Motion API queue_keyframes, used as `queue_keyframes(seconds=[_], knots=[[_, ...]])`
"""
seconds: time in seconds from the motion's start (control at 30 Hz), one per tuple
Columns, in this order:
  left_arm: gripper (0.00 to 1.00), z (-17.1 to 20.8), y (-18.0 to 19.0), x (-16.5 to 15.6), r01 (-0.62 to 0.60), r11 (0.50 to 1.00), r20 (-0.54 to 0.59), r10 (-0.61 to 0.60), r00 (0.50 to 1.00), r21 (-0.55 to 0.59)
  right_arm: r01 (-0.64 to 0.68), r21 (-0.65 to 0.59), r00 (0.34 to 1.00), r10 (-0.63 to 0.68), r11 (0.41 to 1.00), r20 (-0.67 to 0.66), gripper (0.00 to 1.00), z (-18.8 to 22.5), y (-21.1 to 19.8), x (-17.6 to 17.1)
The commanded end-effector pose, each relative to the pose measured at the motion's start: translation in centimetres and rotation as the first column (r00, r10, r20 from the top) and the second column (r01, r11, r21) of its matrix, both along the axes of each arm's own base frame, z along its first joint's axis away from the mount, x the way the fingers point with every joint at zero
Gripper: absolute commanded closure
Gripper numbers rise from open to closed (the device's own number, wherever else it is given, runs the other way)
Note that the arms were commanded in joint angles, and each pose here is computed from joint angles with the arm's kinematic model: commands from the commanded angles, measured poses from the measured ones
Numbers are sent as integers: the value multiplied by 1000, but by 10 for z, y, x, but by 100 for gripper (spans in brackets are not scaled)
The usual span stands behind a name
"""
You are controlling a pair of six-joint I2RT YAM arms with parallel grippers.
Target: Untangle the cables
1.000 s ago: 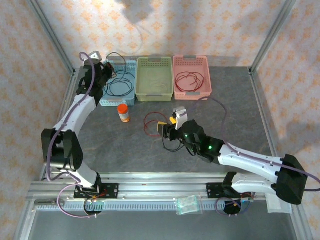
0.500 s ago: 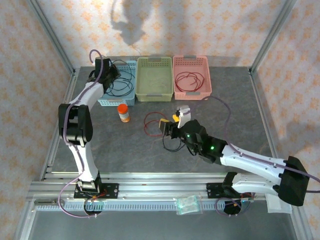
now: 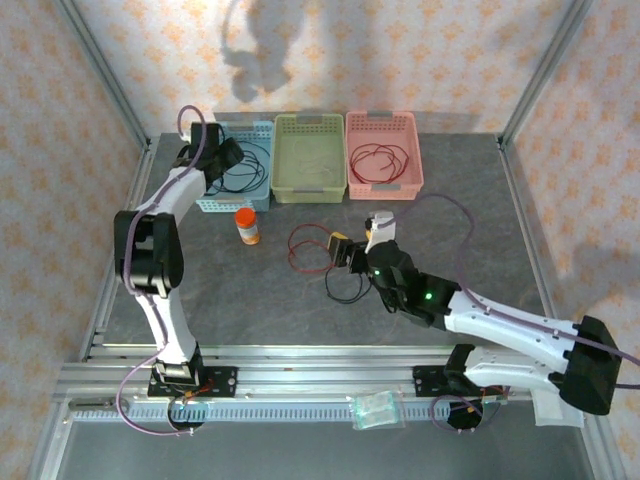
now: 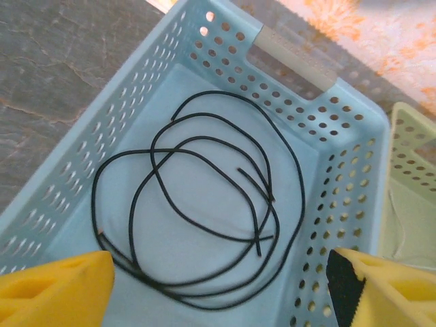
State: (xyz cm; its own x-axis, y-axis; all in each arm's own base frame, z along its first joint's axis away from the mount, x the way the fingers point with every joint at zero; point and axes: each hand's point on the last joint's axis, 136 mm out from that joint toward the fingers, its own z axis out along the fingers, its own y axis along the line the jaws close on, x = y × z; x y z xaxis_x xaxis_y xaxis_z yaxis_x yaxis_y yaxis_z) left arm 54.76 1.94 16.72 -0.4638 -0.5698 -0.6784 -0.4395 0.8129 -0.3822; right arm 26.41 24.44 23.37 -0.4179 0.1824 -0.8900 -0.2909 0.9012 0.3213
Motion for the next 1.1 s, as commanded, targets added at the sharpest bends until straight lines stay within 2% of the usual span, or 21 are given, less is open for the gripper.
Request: queue_keyframes(seconds=[0.0, 0.1, 0.17, 0.2, 0.3, 0.47, 0.57, 0.73, 0.9, 1.07], knots=[[16, 59, -25, -15, 62, 997, 109, -66, 992, 41, 77, -56, 995, -81, 995, -55, 14, -14, -7, 5], [17, 85, -52, -37, 121, 989, 158, -133, 978, 82, 32, -97, 993, -43, 995, -113, 0, -25, 1, 2], [17, 97, -68, -56, 160, 982, 201, -177, 963, 98, 22, -122, 988, -40, 992, -149, 0, -33, 3, 0], [17, 102, -78, -67, 186, 977, 217, -205, 955, 106, 21, -129, 987, -41, 991, -154, 3, -34, 2, -1], [18, 106, -100, -98, 245, 961, 235, -269, 934, 128, 63, -202, 968, -109, 977, -225, 26, -56, -5, 4], [17, 97, -134, -148, 331, 936, 234, -350, 907, 118, 62, -242, 915, -152, 968, -374, 41, -89, -18, 10], [17, 88, -160, -176, 396, 910, 234, -414, 880, 122, 43, -220, 874, -143, 975, -464, 42, -106, -26, 11], [17, 61, -202, -214, 503, 863, 240, -498, 833, 44, 10, -188, 790, -123, 982, -601, 52, -133, -41, 12], [17, 22, -246, -247, 582, 812, 243, -556, 795, -46, 23, -215, 727, -164, 976, -666, 56, -154, -61, 16], [17, -10, -279, -267, 630, 770, 228, -599, 768, -102, 5, -290, 684, -215, 957, -697, 57, -169, -70, 18]])
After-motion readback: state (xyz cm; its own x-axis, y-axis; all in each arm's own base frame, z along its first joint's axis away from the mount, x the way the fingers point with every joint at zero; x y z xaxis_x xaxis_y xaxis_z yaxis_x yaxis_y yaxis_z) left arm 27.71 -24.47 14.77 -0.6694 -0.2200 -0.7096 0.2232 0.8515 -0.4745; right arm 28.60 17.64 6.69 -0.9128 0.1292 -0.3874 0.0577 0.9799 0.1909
